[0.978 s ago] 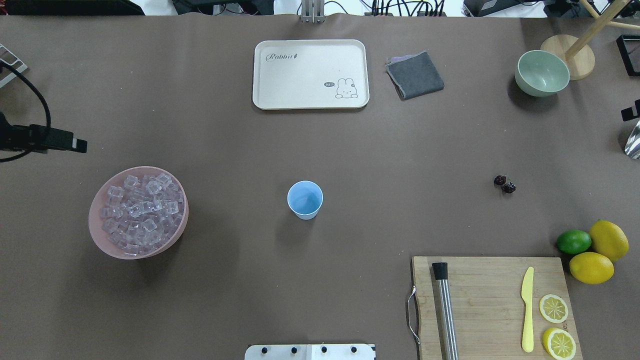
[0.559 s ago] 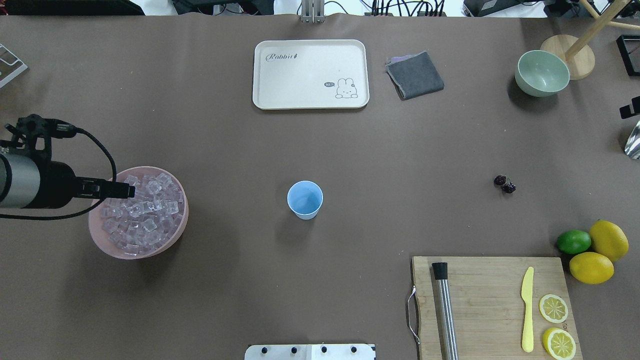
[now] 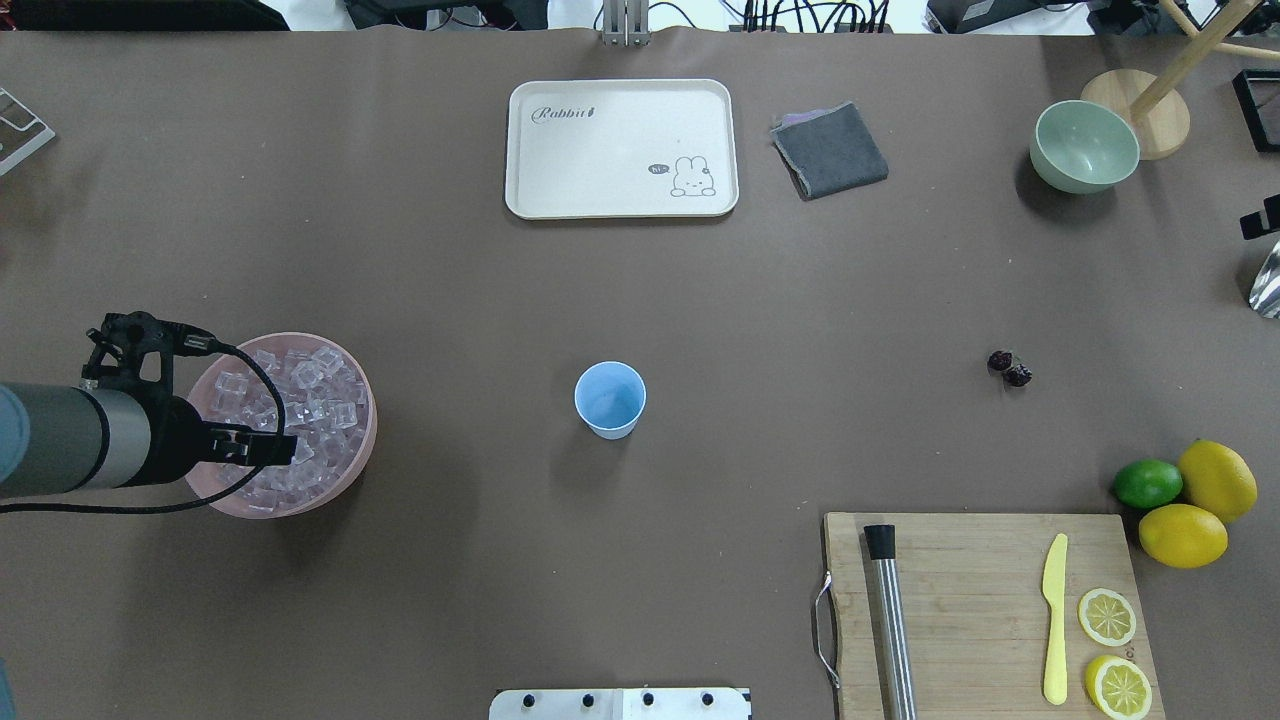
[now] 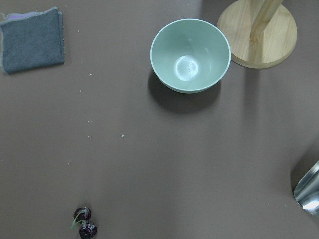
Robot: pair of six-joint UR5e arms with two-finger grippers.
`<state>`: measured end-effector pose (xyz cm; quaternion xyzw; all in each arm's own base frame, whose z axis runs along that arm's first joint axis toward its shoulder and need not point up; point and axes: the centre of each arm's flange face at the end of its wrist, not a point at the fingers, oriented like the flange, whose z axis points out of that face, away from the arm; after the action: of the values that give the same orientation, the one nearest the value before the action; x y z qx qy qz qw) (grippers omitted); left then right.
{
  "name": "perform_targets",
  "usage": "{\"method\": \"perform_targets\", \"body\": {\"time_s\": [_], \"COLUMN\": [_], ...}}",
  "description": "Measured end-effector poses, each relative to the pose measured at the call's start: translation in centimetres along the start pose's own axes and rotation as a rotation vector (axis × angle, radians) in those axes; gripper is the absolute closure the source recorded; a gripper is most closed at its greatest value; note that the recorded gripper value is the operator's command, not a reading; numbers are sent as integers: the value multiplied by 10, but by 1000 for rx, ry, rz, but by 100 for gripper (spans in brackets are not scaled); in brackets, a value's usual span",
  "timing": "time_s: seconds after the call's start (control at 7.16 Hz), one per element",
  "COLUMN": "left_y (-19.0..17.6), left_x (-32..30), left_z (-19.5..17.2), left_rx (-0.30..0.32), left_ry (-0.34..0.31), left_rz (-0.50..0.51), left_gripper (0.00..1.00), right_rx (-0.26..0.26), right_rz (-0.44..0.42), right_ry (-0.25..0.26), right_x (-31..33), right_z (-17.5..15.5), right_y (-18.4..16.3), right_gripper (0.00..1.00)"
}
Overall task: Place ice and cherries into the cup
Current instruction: 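Lower the left gripper into the ice and pinch one clear cube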
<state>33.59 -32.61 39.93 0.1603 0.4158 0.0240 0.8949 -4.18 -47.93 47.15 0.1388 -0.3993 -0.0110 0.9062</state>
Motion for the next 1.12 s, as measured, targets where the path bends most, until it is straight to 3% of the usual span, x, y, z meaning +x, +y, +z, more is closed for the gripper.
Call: {"method": "perform_targets", "body": {"time_s": [0.14,0.28,0.42,1.12], "left_y": [3,3,3,-2], "left_x": [9,14,16,25], "left_z": [3,5,7,18], "left_rx": [13,27,33,38], "left_ry": [-1,-2,-4,-2], "left_rz": [6,7,7,9], "left_gripper": [11,29,33,33], "right_rx": [-1,-1,-1,-4], "right_rz": [1,1,1,4], "right_ry": [1,1,1,2], "right_x": [1,1,1,2], "right_z": [1,1,1,2], "right_y": [0,0,0,1], "right_gripper": [0,0,0,0]}}
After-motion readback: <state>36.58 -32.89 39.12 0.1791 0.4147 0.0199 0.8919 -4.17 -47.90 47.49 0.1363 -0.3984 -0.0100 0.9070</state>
